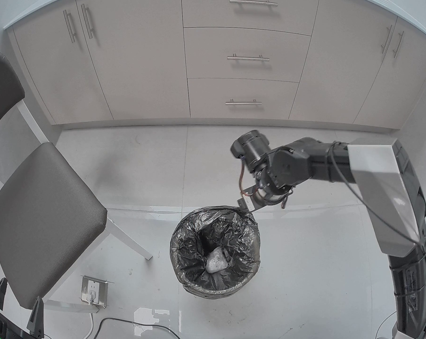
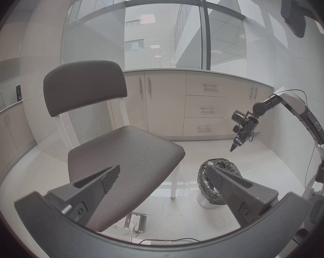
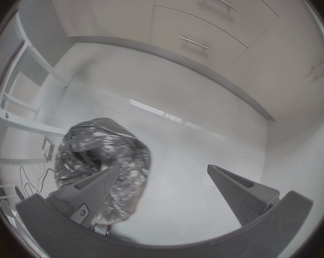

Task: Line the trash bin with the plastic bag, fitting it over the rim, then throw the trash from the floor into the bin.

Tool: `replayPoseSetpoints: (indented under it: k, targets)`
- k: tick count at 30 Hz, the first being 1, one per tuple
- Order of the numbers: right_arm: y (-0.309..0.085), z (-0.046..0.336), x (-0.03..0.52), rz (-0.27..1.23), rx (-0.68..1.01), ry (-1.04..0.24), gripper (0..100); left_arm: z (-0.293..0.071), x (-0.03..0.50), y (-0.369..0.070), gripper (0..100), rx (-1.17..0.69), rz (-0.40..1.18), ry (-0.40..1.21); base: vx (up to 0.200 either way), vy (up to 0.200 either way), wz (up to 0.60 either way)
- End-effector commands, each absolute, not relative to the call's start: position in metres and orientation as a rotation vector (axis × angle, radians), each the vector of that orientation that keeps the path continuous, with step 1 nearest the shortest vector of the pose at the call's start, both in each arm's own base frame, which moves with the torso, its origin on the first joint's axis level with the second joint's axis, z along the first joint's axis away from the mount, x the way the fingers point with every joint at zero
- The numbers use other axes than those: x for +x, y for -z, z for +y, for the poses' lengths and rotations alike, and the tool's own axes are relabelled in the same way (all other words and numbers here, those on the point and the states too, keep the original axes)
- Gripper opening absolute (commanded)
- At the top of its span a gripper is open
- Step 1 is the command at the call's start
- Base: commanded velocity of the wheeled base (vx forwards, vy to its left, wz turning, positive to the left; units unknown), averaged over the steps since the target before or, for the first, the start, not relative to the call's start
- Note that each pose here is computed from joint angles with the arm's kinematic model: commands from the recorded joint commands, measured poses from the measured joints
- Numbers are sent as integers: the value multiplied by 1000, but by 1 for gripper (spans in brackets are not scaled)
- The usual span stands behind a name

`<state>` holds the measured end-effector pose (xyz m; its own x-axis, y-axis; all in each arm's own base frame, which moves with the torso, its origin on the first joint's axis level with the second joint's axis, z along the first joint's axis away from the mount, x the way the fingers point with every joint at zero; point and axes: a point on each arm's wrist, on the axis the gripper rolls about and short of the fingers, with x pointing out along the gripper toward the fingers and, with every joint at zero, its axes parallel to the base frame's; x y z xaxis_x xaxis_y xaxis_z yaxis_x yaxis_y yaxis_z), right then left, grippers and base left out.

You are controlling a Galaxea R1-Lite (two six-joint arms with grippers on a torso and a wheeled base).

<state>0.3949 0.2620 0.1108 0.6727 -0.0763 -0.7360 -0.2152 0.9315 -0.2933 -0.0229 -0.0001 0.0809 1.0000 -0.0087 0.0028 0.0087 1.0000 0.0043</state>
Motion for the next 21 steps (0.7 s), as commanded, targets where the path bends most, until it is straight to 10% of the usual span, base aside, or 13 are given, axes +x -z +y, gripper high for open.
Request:
replayPoseSetpoints:
  k: [1, 21]
  targets:
    - [-149, 234, 391, 825, -333, -26, 100, 0, -23, -76, 100, 5, -2, 8, 0, 0, 0]
    - [-238, 175, 331, 920, -304, 71, 100, 0, -23, -76, 100, 5, -2, 8, 0, 0, 0]
